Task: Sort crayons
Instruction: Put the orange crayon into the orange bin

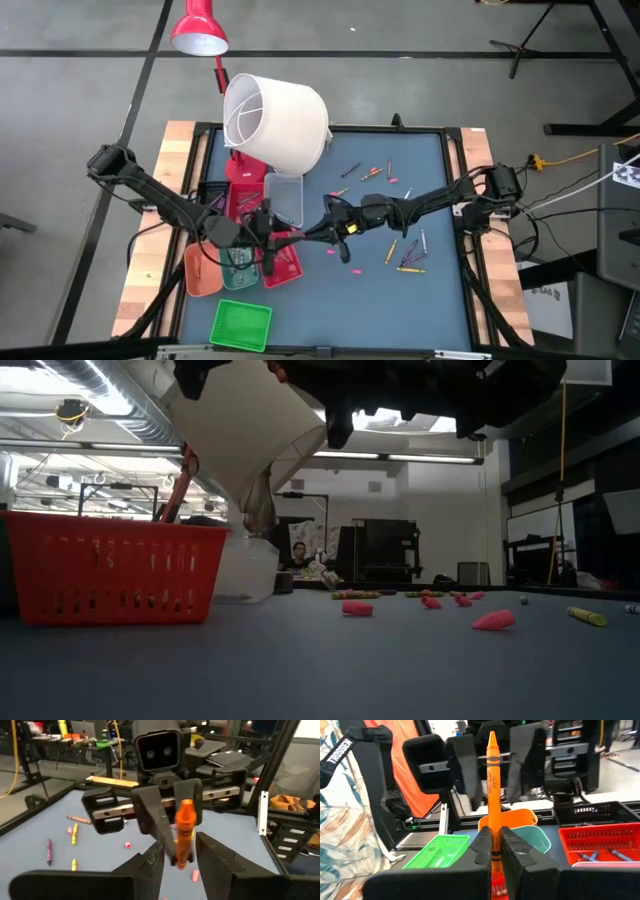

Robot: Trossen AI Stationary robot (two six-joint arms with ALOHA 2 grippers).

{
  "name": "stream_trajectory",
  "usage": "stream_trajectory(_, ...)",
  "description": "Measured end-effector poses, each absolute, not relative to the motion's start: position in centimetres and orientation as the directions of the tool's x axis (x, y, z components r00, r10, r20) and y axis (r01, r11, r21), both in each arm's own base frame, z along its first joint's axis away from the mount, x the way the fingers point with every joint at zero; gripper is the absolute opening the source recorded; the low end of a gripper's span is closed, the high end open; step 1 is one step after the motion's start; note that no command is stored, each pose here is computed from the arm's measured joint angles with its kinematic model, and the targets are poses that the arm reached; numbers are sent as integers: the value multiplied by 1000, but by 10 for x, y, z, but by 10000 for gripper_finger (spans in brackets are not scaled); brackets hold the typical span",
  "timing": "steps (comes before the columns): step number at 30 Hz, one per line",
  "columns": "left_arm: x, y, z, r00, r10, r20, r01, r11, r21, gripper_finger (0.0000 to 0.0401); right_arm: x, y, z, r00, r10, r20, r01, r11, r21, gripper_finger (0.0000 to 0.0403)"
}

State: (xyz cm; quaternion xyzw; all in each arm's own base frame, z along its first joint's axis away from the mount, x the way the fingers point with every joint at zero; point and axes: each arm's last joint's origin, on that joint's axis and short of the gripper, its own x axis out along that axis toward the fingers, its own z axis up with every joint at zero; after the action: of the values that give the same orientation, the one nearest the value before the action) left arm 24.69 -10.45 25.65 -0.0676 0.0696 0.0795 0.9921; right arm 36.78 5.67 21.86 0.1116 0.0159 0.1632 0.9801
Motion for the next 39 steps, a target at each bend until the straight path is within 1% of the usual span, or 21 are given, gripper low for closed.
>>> stream_trajectory(6, 248, -103, 258, 981, 132, -139, -150, 980, -131, 96, 368, 56, 219, 959, 284, 12, -279, 934, 222, 15)
stream_trajectory(13, 248, -103, 258, 981, 135, -137, -153, 979, -131, 89, 368, 55, 219, 959, 283, 12, -278, 934, 222, 15)
stream_trajectory(16, 248, -103, 258, 981, 136, -137, -154, 979, -132, 72, 368, 56, 219, 959, 283, 12, -278, 934, 222, 15)
stream_trajectory(22, 248, -103, 258, 980, 141, -137, -159, 978, -131, 22, 368, 56, 219, 959, 284, 12, -279, 934, 223, 15)
stream_trajectory(25, 248, -103, 258, 980, 142, -137, -160, 978, -131, 7, 368, 56, 219, 958, 286, 10, -280, 933, 224, 16)
stream_trajectory(28, 248, -103, 258, 980, 141, -138, -159, 978, -131, 7, 368, 56, 219, 958, 285, 8, -280, 933, 225, 33)
stream_trajectory(34, 248, -103, 255, 977, 135, -165, -157, 980, -125, 14, 368, 55, 216, 959, 281, -25, -268, 935, 233, 101)
stream_trajectory(37, 247, -103, 250, 971, 112, -210, -146, 977, -155, 14, 368, 55, 208, 955, 280, -102, -249, 938, 243, 122)
stream_trajectory(39, 246, -105, 247, 967, 58, -247, -111, 972, -206, 15, 367, 55, 200, 941, 283, -186, -233, 939, 253, 129)
